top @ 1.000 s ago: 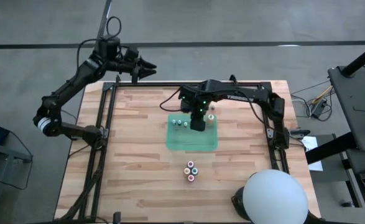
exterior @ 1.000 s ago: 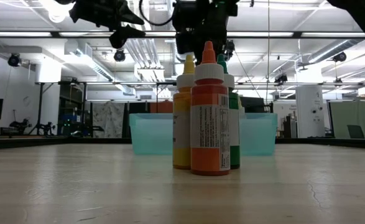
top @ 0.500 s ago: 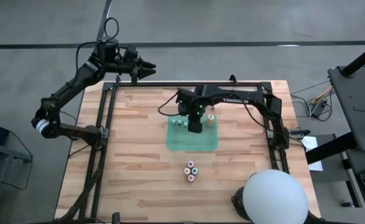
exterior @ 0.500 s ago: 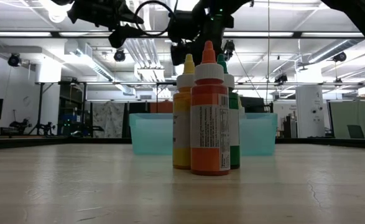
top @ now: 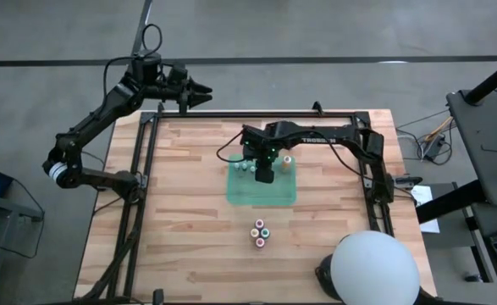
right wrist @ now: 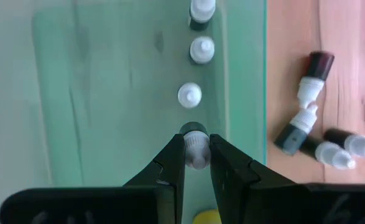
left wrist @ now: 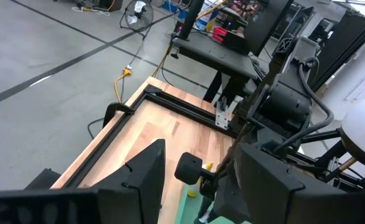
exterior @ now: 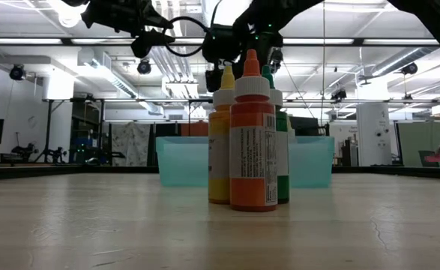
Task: Pick & Place food coloring
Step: Put the black small food coloring bottle into the green container
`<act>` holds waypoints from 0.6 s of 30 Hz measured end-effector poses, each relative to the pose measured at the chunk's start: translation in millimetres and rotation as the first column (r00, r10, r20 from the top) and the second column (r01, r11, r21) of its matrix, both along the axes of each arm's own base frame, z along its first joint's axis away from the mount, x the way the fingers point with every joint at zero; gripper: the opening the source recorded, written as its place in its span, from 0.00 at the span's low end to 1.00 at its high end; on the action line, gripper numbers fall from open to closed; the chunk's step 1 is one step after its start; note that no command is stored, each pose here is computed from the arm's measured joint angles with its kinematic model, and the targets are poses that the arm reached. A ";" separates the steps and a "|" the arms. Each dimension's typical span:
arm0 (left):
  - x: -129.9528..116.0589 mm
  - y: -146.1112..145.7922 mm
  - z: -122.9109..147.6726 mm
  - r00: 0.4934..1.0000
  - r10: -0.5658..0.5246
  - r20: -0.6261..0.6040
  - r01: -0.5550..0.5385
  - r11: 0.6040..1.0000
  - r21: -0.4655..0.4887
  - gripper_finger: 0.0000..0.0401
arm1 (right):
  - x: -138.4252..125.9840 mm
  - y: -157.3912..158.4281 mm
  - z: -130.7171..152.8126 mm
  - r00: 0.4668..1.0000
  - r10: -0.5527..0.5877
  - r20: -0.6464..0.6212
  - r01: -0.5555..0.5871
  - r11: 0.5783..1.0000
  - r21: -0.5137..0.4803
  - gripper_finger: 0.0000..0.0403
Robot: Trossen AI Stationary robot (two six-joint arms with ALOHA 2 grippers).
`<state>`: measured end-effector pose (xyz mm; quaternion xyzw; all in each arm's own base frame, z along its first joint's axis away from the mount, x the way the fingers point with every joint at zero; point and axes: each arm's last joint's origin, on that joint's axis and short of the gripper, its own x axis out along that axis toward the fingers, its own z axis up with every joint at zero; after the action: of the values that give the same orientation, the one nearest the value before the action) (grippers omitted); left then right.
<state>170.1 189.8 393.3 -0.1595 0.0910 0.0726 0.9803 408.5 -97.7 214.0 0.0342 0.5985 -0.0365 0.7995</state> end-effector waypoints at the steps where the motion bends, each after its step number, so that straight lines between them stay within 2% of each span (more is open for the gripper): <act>1: 0.0 0.0 0.0 1.000 0.000 0.000 0.000 1.000 0.000 0.41 | -0.4 0.1 -1.5 1.000 0.000 -0.002 0.000 1.000 0.000 0.12; 13: 0.1 0.1 -0.1 1.000 0.000 0.000 0.000 1.000 -0.001 0.41 | -6.7 1.7 -24.6 1.000 0.002 -0.030 -0.001 1.000 0.010 0.12; 18: 0.1 0.2 -0.2 1.000 0.000 -0.001 0.000 1.000 -0.002 0.41 | -5.0 1.1 -25.5 1.000 0.001 -0.008 -0.001 1.000 0.005 0.12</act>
<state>170.2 190.1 393.1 -0.1603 0.0914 0.0728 0.9801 403.5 -96.7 188.5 0.0357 0.6020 -0.0348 0.7969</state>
